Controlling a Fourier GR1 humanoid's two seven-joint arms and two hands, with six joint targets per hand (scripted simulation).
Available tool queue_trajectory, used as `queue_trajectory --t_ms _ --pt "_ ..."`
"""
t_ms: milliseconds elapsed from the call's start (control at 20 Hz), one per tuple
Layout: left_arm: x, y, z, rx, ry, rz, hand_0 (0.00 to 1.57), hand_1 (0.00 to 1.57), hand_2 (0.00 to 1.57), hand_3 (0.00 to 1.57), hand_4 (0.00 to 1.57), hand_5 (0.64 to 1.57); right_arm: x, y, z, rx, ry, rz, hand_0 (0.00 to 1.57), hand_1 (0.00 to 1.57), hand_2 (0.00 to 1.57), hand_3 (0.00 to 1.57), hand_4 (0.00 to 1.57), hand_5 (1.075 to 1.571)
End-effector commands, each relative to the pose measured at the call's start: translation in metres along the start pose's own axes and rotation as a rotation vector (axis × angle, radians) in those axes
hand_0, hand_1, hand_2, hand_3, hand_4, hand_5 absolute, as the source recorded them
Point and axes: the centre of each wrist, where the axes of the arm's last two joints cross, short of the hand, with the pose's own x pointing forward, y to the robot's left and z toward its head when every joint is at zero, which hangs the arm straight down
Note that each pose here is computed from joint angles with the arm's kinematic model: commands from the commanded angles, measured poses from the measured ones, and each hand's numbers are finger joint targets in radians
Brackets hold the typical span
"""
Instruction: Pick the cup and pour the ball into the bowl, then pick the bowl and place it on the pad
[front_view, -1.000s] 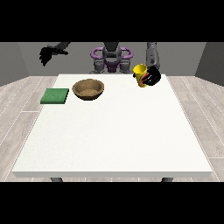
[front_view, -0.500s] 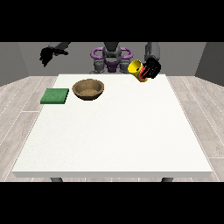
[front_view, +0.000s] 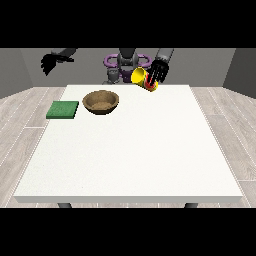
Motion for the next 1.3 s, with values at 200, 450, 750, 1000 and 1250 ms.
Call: queue_trajectory --t_ms 200,450,750,1000,1250 --pt "0.086 -0.014 -0.003 0.036 -0.229 -0.383 1.51 1.51 1.57 1.57 1.41 1.378 -0.006 -0.010 0.000 -0.024 -0.001 0.011 0.00 0.00 0.00 0.00 0.00 1.571" --pt "0.104 -0.043 0.022 -0.122 -0.359 -0.608 1.50 1.50 1.57 1.57 1.57 1.056 -0.010 -0.013 0.007 0.005 0.054 -0.016 0.00 0.00 0.00 0.00 0.00 1.571" --pt "0.128 -0.038 0.014 -0.081 -0.524 -0.989 1.52 1.52 1.57 1.57 1.50 1.232 -0.010 -0.012 -0.001 0.008 0.036 -0.016 0.00 0.00 0.00 0.00 0.00 1.571" --pt "0.147 -0.048 0.027 -0.060 -0.564 -1.139 1.45 1.45 1.57 1.57 1.53 1.143 0.002 -0.024 -0.005 0.005 0.019 -0.010 0.00 0.00 0.00 0.00 0.00 1.571" --pt "0.126 -0.059 0.041 -0.139 -0.610 -1.127 1.45 1.45 1.57 1.57 1.53 1.134 -0.015 0.004 0.000 0.018 0.129 -0.029 0.00 0.00 0.00 0.00 0.00 1.569"
